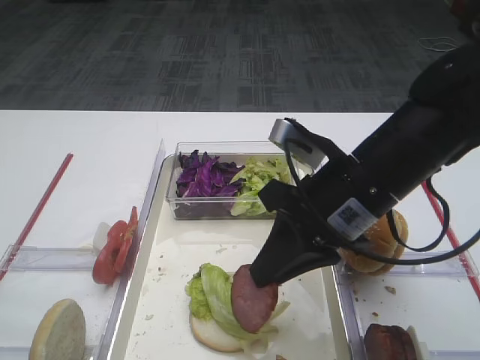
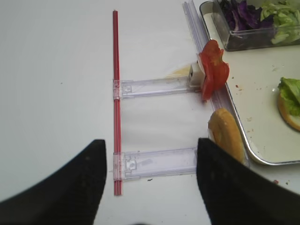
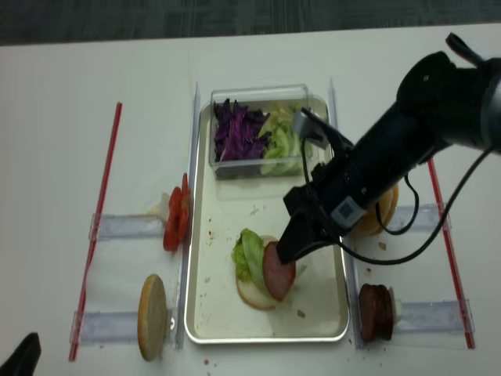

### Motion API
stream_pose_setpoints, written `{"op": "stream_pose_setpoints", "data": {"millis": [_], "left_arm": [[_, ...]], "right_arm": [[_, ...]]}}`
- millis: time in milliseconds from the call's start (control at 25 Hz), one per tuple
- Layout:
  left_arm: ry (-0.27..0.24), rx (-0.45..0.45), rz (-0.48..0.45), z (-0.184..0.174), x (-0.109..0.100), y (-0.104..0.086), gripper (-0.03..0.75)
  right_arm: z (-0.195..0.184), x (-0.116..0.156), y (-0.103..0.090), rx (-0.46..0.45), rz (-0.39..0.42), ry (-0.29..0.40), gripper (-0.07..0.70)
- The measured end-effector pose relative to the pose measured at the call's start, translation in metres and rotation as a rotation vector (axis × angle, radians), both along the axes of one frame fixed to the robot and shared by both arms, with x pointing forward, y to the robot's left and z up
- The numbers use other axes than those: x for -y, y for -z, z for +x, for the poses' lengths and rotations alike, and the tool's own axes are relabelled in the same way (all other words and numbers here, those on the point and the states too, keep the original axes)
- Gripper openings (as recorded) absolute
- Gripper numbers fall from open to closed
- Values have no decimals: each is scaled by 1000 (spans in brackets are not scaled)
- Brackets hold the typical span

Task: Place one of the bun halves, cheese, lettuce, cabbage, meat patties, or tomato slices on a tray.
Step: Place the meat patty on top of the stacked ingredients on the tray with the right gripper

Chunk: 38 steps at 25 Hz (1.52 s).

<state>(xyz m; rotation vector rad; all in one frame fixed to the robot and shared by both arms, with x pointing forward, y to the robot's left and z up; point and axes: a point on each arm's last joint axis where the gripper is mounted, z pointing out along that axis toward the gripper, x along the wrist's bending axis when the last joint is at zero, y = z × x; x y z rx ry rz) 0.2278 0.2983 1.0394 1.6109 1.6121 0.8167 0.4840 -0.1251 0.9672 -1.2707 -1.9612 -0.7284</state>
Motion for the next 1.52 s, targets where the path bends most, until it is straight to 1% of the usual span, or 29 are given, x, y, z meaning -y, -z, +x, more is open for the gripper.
{"op": "stream_pose_setpoints", "data": {"millis": [200, 360, 440, 600, 760, 880, 1120, 1280, 1520], "left_arm": [[0, 0, 0, 0, 0, 0, 428], [0, 0, 0, 0, 0, 0, 428], [0, 0, 0, 0, 0, 0, 428], [0, 0, 0, 0, 0, 0, 428], [0, 0, 0, 0, 0, 0, 428], [0, 0, 0, 0, 0, 0, 428], [0, 0, 0, 0, 0, 0, 428], [0, 0, 0, 0, 0, 0, 428], [0, 0, 0, 0, 0, 0, 428]], "right_arm": [[3, -4, 3, 1, 60, -5, 78], [5, -8, 8, -30, 114, -3, 78], [7, -10, 13, -41, 128, -3, 78], [15, -14, 20, -45, 135, -4, 78], [24, -17, 22, -29, 145, -9, 78], [26, -18, 26, -40, 142, -7, 77], [27, -18, 42, -82, 125, -6, 76], [28, -19, 51, -87, 121, -17, 76], [29, -19, 51, -60, 129, -31, 75]]}}
